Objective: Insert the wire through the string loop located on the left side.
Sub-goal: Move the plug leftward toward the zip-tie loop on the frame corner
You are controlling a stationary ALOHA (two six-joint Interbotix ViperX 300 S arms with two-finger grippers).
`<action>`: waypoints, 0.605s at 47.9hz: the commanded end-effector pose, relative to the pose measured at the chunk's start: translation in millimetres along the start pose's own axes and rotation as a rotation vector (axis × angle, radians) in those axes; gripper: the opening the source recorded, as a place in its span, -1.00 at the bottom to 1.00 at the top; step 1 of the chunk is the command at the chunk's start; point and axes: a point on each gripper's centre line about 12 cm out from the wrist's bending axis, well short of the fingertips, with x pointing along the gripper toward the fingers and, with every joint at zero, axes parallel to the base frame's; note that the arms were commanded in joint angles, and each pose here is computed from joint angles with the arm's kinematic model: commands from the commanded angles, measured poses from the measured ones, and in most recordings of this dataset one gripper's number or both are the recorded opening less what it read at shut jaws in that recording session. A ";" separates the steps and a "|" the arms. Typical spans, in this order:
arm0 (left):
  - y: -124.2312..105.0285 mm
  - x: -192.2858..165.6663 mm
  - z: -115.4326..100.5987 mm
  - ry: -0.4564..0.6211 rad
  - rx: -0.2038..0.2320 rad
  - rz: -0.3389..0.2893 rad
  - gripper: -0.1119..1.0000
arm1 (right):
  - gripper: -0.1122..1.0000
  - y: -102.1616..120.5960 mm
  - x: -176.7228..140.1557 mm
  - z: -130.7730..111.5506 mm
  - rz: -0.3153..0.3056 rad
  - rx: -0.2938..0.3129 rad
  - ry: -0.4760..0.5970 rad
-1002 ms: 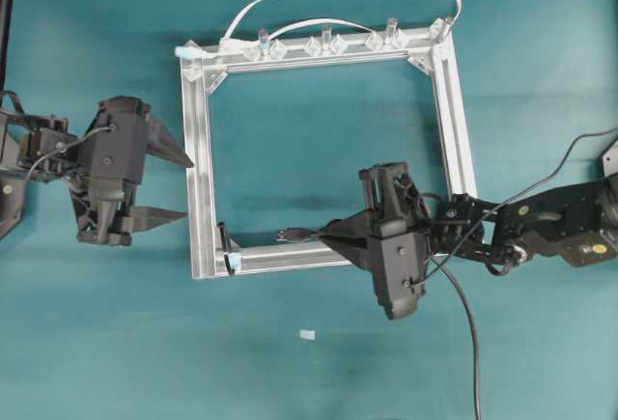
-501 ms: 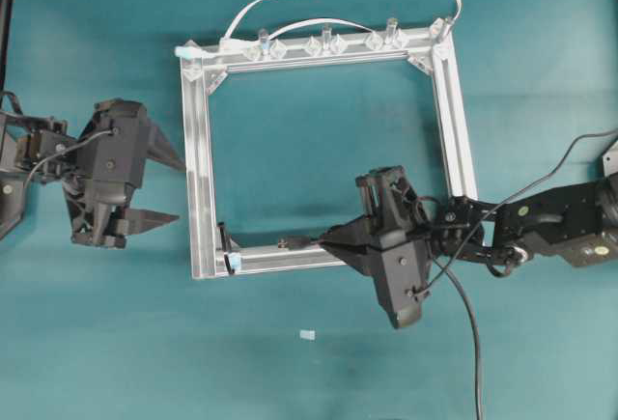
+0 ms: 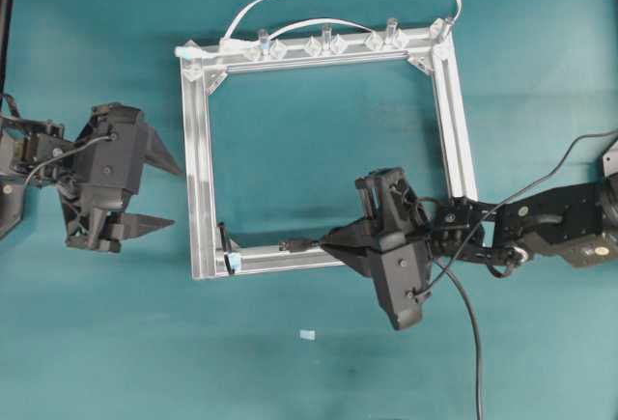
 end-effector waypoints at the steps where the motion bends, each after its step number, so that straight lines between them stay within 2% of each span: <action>1: -1.2 -3.0 7.7 -0.026 0.003 -0.002 0.73 | -0.64 -4.6 -5.2 15.6 -0.009 0.011 -0.045; 29: -2.8 -2.7 8.2 -0.026 0.005 -0.007 0.73 | -0.64 -2.6 6.0 20.1 -0.012 0.015 -0.050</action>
